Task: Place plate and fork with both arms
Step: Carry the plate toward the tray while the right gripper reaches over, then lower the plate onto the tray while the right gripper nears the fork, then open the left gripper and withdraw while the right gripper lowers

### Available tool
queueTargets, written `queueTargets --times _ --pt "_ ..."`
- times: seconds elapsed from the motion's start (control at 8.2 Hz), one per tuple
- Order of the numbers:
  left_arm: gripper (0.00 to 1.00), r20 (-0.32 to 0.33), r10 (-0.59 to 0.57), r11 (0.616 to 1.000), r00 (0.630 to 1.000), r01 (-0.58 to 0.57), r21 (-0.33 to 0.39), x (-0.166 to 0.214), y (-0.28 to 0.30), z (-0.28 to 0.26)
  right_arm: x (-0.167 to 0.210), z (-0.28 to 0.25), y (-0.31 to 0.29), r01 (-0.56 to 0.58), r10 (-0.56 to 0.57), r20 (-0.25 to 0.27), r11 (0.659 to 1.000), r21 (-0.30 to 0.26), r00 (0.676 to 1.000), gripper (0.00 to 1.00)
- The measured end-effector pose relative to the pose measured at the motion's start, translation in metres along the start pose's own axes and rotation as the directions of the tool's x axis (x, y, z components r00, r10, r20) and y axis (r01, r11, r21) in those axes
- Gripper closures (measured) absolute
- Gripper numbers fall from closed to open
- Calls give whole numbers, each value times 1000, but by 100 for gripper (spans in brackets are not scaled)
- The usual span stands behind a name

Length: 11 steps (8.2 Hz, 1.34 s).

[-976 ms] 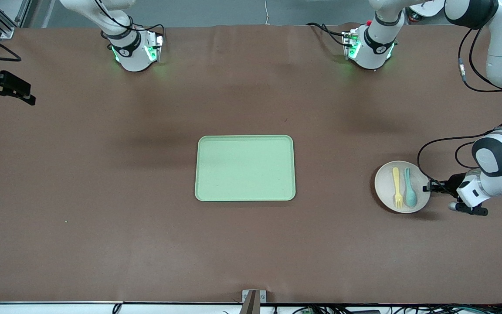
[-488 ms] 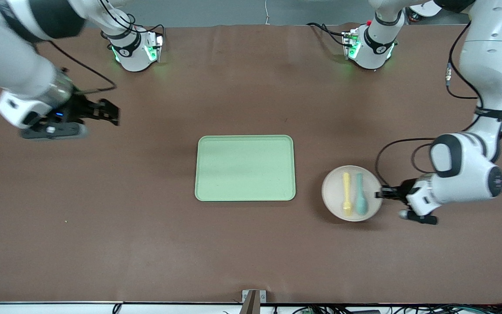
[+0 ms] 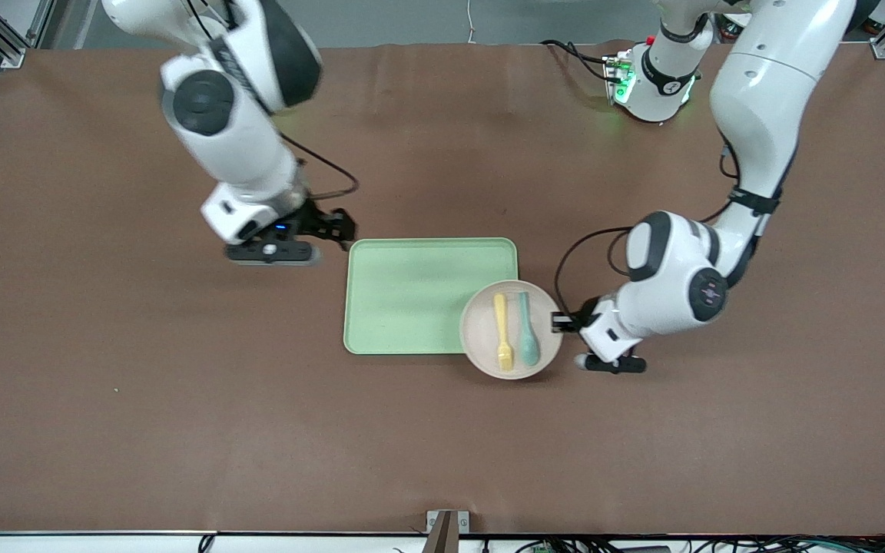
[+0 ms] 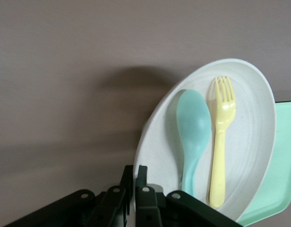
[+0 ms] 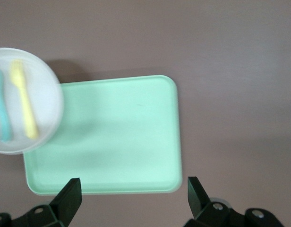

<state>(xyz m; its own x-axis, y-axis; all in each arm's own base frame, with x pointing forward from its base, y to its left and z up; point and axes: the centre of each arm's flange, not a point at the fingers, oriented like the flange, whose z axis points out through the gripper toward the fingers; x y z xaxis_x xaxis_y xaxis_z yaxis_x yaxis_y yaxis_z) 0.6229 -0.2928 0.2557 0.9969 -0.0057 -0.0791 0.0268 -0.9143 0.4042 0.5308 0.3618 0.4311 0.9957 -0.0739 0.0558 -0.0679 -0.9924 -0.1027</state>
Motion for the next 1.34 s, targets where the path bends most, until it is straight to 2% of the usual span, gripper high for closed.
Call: queueTargets --times 0.24,0.49,0.73,0.98,1.1,1.22,1.34 --pt "94 -29 -18 999 999 17 -34 -26 11 40 -7 65 -31 7 -7 -22 1000 2 1000 1" --pt "94 -38 -42 998 998 40 -48 -53 7 72 -13 96 -50 1 0 -58 1000 26 998 1" --pt "94 -41 -64 996 997 61 -66 -69 18 86 -27 136 -76 9 -7 -68 1000 30 998 5" --pt "84 -31 -68 996 997 67 -55 -78 14 96 -23 165 -93 14 -12 -68 1000 21 998 14" --pt "73 -37 -73 996 997 71 -57 -76 11 95 -22 175 -97 19 -17 -80 999 26 997 17" --pt "54 -63 -86 995 994 82 -65 -68 6 85 -22 184 -99 28 -25 -91 999 28 996 24" --pt "38 -117 -108 992 987 99 -81 -51 -3 59 -23 192 -99 45 -44 -97 999 12 994 30"
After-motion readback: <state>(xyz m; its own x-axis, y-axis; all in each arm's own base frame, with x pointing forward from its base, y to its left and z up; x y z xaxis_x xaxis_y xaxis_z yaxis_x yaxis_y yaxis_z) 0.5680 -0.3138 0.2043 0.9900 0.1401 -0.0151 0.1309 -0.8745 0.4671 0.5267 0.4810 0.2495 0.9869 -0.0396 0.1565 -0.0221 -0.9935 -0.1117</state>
